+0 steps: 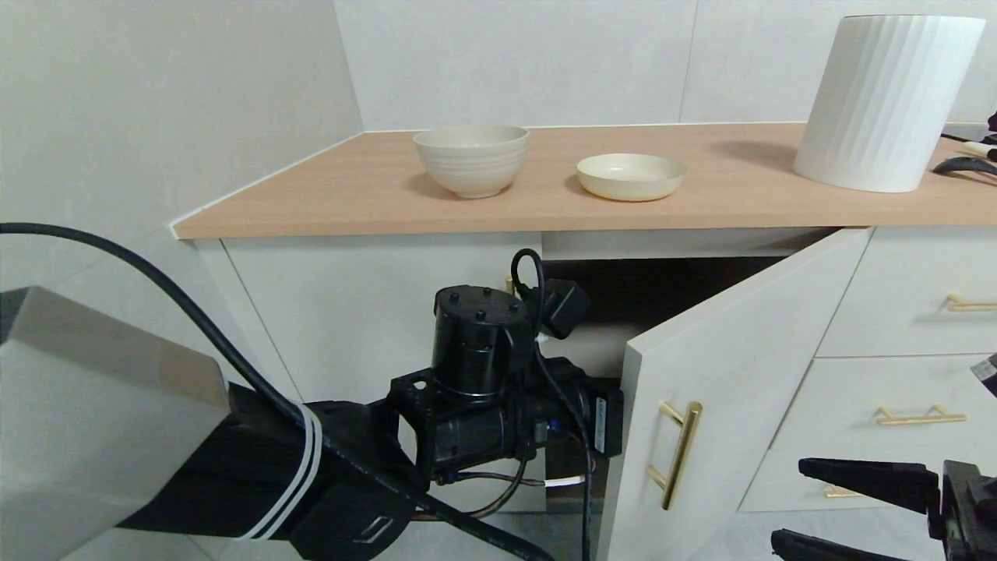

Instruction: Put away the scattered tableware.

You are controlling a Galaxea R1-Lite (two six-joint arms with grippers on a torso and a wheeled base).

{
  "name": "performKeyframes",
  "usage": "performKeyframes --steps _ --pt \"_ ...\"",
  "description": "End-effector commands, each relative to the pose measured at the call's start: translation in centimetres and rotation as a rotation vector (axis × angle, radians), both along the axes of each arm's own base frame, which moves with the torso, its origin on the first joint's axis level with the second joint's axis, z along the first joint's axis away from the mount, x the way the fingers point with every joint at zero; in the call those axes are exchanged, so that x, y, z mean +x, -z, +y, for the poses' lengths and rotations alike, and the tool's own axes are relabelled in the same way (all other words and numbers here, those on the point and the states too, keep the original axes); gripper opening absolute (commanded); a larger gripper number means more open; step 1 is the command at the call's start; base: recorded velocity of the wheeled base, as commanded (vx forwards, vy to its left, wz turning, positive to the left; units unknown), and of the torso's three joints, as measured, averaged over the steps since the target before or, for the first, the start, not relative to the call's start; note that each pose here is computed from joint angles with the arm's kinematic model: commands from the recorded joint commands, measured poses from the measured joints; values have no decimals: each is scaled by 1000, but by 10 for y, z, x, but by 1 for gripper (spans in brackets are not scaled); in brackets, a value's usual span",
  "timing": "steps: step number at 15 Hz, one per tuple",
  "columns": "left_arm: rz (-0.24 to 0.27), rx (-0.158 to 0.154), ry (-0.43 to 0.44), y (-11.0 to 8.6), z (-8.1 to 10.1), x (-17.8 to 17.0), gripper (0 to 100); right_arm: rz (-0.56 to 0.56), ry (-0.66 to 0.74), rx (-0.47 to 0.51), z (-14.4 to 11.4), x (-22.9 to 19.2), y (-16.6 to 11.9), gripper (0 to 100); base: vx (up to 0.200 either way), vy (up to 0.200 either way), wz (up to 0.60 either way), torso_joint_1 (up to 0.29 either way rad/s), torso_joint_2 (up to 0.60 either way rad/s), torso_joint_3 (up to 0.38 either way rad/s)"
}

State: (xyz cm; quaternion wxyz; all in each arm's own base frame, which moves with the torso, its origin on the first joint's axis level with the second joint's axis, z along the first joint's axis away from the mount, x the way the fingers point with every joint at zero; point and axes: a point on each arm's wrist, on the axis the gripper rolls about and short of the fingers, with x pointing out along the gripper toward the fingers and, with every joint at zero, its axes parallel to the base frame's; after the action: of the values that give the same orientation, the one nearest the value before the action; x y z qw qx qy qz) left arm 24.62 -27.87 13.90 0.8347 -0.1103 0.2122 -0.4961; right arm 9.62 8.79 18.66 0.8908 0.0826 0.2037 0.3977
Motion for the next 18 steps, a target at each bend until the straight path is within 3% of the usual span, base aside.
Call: performKeyframes --steps 1,5,10,18 --pt "-7 -7 17 -2 -8 -3 0 -18 -1 16 -3 -3 -3 100 0 0 0 0 0 0" --pt "-11 -5 30 -1 -21 -7 0 -74 -1 64 -11 -13 -13 100 0 0 0 0 0 0" --pt "6 34 102 -7 -42 -41 0 -241 -3 210 -29 -34 -53 100 0 0 0 0 0 0" --pt "16 54 173 4 -75 -57 0 -280 -70 256 -40 -49 -77 100 0 0 0 0 0 0"
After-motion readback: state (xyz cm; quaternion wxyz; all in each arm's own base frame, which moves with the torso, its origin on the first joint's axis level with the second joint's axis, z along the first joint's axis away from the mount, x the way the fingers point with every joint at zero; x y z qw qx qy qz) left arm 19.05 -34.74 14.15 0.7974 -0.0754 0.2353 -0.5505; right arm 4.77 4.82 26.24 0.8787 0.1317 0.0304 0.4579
